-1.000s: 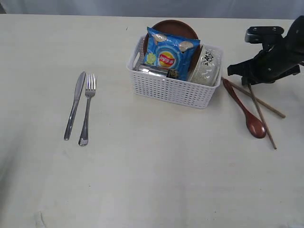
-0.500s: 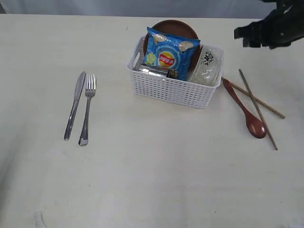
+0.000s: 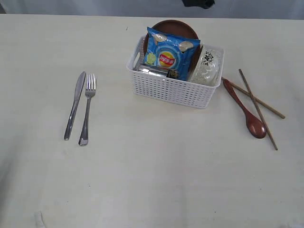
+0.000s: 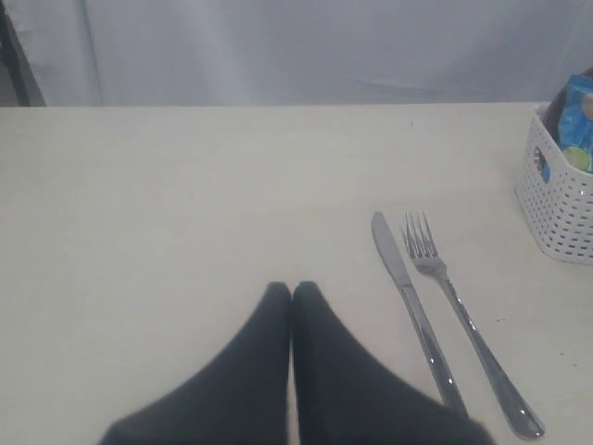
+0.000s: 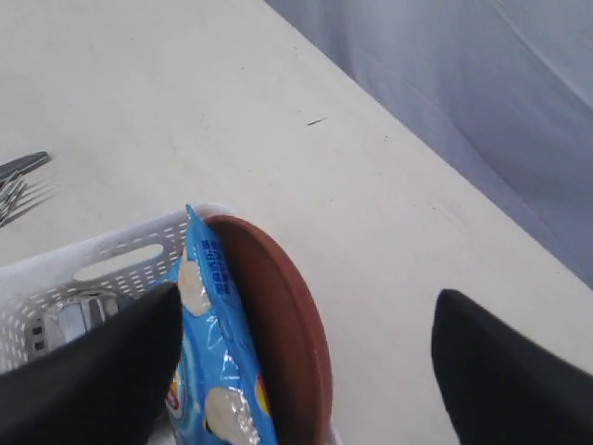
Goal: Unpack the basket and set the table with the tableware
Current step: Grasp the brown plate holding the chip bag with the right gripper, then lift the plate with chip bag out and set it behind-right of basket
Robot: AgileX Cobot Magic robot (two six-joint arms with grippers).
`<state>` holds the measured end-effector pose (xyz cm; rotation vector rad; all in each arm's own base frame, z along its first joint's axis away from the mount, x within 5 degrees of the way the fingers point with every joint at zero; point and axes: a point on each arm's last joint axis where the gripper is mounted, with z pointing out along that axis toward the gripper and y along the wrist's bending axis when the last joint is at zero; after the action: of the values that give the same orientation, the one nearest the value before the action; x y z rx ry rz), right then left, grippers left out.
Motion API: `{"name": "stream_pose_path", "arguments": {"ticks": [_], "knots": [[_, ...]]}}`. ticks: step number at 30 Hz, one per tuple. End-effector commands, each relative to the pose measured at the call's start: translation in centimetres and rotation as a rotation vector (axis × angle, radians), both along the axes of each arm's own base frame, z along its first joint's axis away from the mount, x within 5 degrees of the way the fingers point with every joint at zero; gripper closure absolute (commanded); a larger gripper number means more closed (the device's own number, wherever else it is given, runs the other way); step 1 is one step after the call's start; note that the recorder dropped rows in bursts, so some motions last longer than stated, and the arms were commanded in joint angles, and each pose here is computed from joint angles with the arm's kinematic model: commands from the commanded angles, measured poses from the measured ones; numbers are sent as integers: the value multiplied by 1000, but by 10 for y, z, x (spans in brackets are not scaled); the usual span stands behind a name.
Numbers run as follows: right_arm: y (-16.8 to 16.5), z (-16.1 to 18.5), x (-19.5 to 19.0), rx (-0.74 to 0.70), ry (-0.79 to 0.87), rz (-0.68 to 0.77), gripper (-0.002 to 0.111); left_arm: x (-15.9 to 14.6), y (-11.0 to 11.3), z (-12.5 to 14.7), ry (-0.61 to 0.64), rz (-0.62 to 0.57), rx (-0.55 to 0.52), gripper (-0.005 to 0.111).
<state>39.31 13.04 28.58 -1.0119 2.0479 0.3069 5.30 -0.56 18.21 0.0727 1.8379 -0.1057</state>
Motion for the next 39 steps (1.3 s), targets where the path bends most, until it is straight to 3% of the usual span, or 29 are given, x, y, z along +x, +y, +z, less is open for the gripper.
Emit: {"name": "stream_pose_path", "arguments": {"ticks": [1,11,21,24,30,31,39], "knots": [[15,-21,7,-26,23,42,32,0,0,0,-11,3,4,107],[33,-82,15,-112,130,109,32,0,0,0,-11,3,4,107],[32,-92,20,-140,118,94,32,0,0,0,-11,3,4,107],[32,-91,20,-115,133,69,44,0,0,0,-11,3,4,107],[33,-90,19,-108,144,72,104,0,0,0,-11,3,4,107],[33,-90,19,-106,146,70,108,0,0,0,-11,3,4,107],[32,-64,19,-91,60,50,109,0,0,0,-11,3,4,107]]}}
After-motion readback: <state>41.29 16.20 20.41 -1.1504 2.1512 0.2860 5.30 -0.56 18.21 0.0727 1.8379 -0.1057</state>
